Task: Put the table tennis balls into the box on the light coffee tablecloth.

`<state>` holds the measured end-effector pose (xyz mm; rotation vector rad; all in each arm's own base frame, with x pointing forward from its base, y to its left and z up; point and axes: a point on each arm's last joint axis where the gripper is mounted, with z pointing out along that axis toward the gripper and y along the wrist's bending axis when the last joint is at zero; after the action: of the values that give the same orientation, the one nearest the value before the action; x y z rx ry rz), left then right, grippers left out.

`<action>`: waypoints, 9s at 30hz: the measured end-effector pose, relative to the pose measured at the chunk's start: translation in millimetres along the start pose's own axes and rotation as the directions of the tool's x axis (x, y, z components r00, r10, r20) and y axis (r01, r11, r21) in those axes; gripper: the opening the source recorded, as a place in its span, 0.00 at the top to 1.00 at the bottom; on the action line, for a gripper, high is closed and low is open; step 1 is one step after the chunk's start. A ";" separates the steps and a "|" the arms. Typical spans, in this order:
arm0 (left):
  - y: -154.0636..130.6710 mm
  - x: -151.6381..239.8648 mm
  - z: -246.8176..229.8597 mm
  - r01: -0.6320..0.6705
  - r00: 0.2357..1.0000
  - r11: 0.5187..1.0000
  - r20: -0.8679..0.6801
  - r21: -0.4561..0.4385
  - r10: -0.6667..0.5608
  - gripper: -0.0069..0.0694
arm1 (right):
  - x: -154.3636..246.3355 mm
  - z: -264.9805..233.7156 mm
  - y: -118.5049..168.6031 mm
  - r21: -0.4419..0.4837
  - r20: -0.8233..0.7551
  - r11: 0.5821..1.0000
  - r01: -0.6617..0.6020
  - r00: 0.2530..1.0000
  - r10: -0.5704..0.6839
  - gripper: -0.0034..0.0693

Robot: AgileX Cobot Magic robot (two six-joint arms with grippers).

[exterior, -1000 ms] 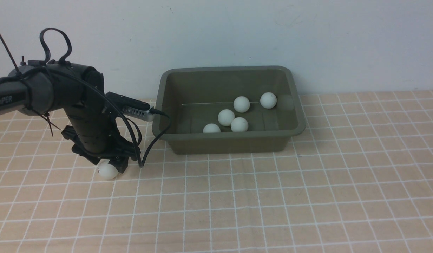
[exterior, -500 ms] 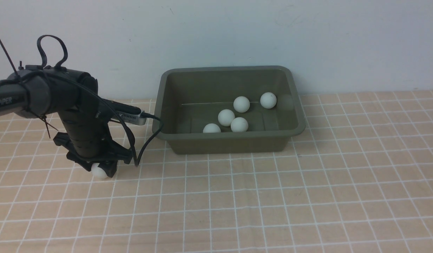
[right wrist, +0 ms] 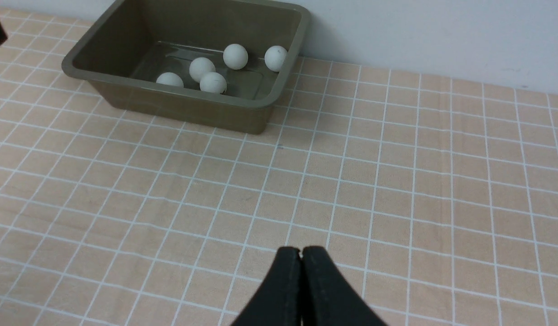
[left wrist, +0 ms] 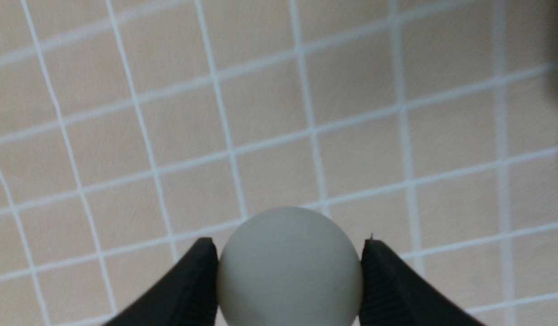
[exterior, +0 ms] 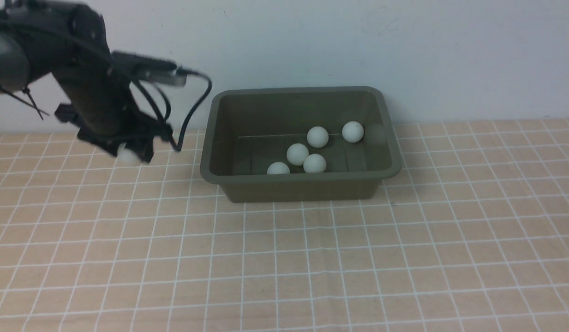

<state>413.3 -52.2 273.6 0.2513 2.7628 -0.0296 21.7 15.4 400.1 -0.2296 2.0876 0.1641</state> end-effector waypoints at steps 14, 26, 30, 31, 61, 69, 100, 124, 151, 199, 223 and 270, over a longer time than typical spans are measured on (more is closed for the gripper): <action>-124.8 -34.7 41.8 -0.137 0.978 0.940 0.191 0.311 0.079 0.49 | 0.0 0.0 -0.3 0.003 0.000 1.000 0.002 1.000 -0.002 0.98; -127.1 -33.0 71.1 -0.123 0.984 0.944 0.162 0.306 0.076 0.46 | 0.0 0.0 -0.2 0.002 0.000 1.000 0.004 1.000 -0.004 0.98; -127.1 -34.1 70.9 -0.123 0.982 0.944 0.172 0.305 0.072 0.39 | 0.0 0.0 0.1 -0.001 0.000 1.000 0.003 1.000 -0.003 0.98; -127.1 -34.3 70.9 -0.123 0.982 0.944 0.174 0.305 0.071 0.37 | 0.0 0.0 0.1 -0.001 0.000 1.000 0.003 1.000 -0.003 0.98; -81.2 82.4 -183.8 -0.282 0.838 0.947 0.519 0.153 0.166 1.00 | 7.5 -3.2 -22.9 0.178 0.169 0.971 0.161 0.967 -0.191 0.98; -67.4 170.3 -163.8 -0.296 0.839 0.946 0.509 0.131 0.192 1.00 | 43.5 47.2 -21.2 0.135 0.095 0.975 0.178 0.977 -0.192 0.98; -62.7 260.5 -122.7 -0.219 0.862 0.941 0.504 0.257 0.063 1.00 | 67.2 78.5 -14.2 0.041 0.077 0.992 0.120 0.989 -0.123 0.98; -13.5 353.1 -86.8 -0.050 0.679 0.961 0.696 -0.271 0.231 1.00 | 67.9 78.6 -14.3 0.041 0.069 0.992 0.120 0.990 -0.123 0.98; -13.4 377.5 -34.8 0.150 0.633 0.984 0.774 -0.101 -0.017 1.00 | 68.7 78.6 -14.5 0.042 0.060 0.992 0.121 0.991 -0.124 0.98; -13.4 377.7 -34.6 0.150 0.635 0.984 0.772 -0.101 -0.018 1.00 | 174.8 132.2 -30.4 0.258 0.271 0.963 -0.074 0.963 0.002 0.98; -13.4 377.7 -34.6 0.150 0.635 0.984 0.772 -0.101 -0.018 1.00 | 176.0 132.6 -30.5 0.258 0.261 0.963 -0.079 0.965 0.009 0.98; -13.4 377.7 -34.6 0.155 0.634 0.983 0.773 -0.095 -0.025 1.00 | 176.0 132.6 -30.5 0.259 0.260 0.963 -0.074 0.966 0.004 0.98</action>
<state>52.1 0.8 170.0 0.0299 1.8867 0.0424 53.3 -3.3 180.7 -0.0013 1.8312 -0.0631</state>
